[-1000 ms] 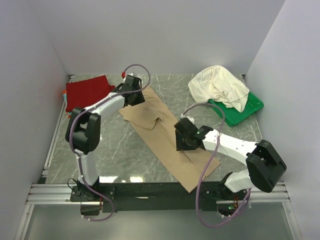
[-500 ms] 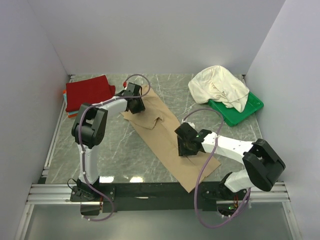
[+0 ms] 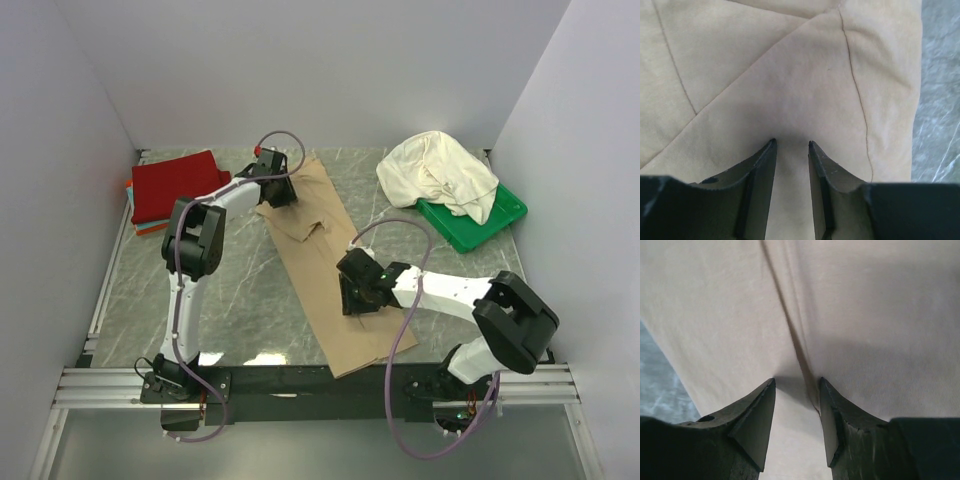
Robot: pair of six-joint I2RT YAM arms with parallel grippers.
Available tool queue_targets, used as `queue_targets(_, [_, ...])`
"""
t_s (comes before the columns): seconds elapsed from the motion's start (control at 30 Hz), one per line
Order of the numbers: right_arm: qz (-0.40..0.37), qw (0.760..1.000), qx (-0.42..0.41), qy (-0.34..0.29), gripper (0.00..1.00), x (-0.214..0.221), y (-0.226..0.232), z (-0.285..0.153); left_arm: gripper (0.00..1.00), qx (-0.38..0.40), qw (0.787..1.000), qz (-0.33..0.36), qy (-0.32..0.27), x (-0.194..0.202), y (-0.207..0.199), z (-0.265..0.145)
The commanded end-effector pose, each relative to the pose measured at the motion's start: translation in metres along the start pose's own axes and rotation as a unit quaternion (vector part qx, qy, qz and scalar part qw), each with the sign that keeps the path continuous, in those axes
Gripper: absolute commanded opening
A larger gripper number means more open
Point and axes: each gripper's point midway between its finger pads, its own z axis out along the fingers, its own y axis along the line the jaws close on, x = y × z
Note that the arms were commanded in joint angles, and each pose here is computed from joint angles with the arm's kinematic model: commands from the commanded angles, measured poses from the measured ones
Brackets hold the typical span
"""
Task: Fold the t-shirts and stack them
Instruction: Fold the tshirt
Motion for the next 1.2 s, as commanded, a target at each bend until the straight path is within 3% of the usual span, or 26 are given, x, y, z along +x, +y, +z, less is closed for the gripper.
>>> queue_targets(0.0, [0.0, 0.999, -0.019, 0.036, 0.48, 0.018, 0.019, 0.008, 0.39, -0.022, 0.999, 0.033, 0.029, 0.012, 0.022, 0.024])
queue_targets(0.67, [-0.024, 0.996, -0.068, 0.051, 0.48, 0.007, 0.081, 0.028, 0.43, 0.116, 0.99, 0.078, 0.014, -0.034, -0.036, 0.056])
queue_targets(0.9, [-0.036, 0.995, -0.076, 0.046, 0.48, -0.004, 0.093, 0.028, 0.49, 0.146, 0.985, 0.095, -0.002, -0.045, -0.05, 0.056])
queue_targets(1.03, [-0.048, 0.995, -0.089, 0.018, 0.49, -0.021, 0.103, 0.016, 0.5, 0.179, 0.979, 0.099, -0.021, -0.06, -0.07, 0.043])
queue_targets(1.17, [-0.049, 0.991, -0.12, -0.041, 0.51, -0.052, 0.12, -0.016, 0.52, 0.235, 0.966, 0.096, -0.054, -0.087, -0.108, 0.002])
